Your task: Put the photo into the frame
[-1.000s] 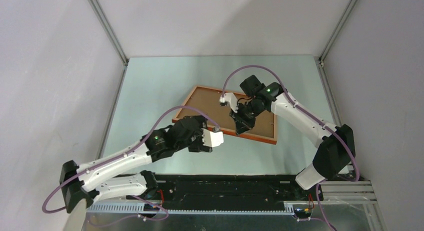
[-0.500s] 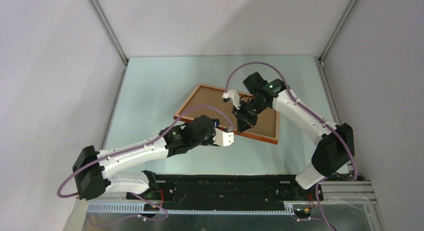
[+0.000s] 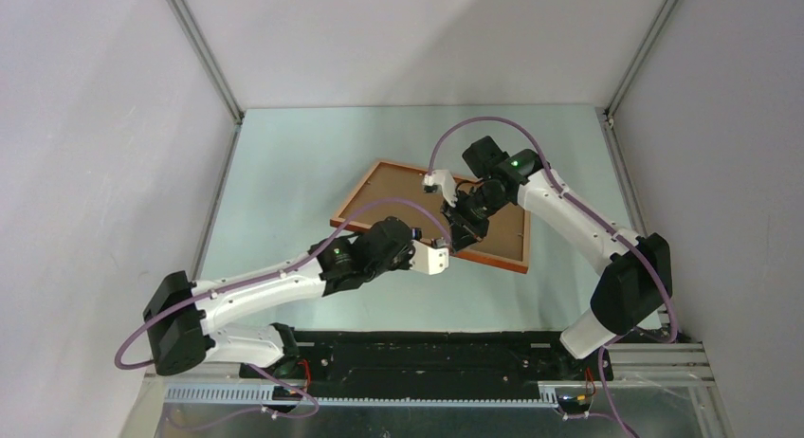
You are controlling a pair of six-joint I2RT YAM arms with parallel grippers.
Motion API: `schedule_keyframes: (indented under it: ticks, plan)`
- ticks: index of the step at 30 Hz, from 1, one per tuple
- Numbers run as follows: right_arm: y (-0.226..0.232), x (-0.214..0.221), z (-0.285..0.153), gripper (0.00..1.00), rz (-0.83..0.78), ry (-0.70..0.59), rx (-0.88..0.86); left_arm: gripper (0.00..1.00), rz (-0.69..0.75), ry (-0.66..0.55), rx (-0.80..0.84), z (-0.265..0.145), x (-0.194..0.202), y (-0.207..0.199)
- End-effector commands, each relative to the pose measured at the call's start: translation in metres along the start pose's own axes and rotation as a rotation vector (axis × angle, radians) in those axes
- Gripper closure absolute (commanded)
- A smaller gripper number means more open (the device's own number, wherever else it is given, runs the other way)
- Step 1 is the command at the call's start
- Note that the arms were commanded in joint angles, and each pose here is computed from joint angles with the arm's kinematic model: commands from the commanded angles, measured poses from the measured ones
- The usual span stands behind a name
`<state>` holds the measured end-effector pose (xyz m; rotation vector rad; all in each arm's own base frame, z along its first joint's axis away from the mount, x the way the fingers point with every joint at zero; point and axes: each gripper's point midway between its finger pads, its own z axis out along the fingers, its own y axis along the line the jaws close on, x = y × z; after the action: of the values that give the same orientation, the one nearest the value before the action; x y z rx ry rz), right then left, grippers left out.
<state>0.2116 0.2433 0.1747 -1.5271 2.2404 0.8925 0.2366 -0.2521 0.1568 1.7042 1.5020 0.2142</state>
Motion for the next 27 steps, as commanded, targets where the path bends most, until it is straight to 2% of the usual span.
schedule_keyframes:
  ticks: [1,7,9,10,12,14,16,17,21,27]
  plan:
    - [0.010,-0.019,-0.016,1.00,-0.026,-0.080,-0.015,0.59,0.000,-0.037,-0.032,-0.002,-0.018,0.014]
    - [0.008,-0.017,-0.018,1.00,-0.022,-0.076,0.003,0.74,-0.007,-0.039,-0.035,-0.002,-0.019,0.015]
    - [0.007,-0.017,-0.019,1.00,-0.021,-0.079,0.014,0.82,-0.006,-0.040,-0.037,-0.003,-0.020,0.015]
    - [0.007,-0.017,-0.021,1.00,-0.023,-0.081,0.021,0.88,-0.005,-0.042,-0.038,-0.004,-0.020,0.015]
    - [0.004,-0.017,-0.024,0.95,-0.023,-0.085,0.042,0.98,-0.003,-0.041,-0.040,-0.004,-0.020,0.015]
    - [0.003,-0.018,-0.026,0.89,-0.025,-0.089,0.063,1.00,-0.004,-0.041,-0.042,-0.005,-0.021,0.016]
    - [0.000,-0.019,-0.030,0.75,-0.024,-0.094,0.092,1.00,-0.003,-0.042,-0.038,-0.006,-0.021,0.015]
    - [0.000,-0.019,-0.031,0.64,-0.020,-0.097,0.102,1.00,-0.004,-0.045,-0.038,-0.007,-0.022,0.016]
    - [-0.002,-0.022,-0.042,0.40,-0.021,-0.114,0.162,1.00,-0.007,-0.040,-0.029,-0.011,-0.022,0.016]
    - [-0.003,-0.029,-0.072,0.23,-0.065,-0.184,0.303,1.00,-0.024,-0.060,-0.004,-0.023,-0.027,0.019]
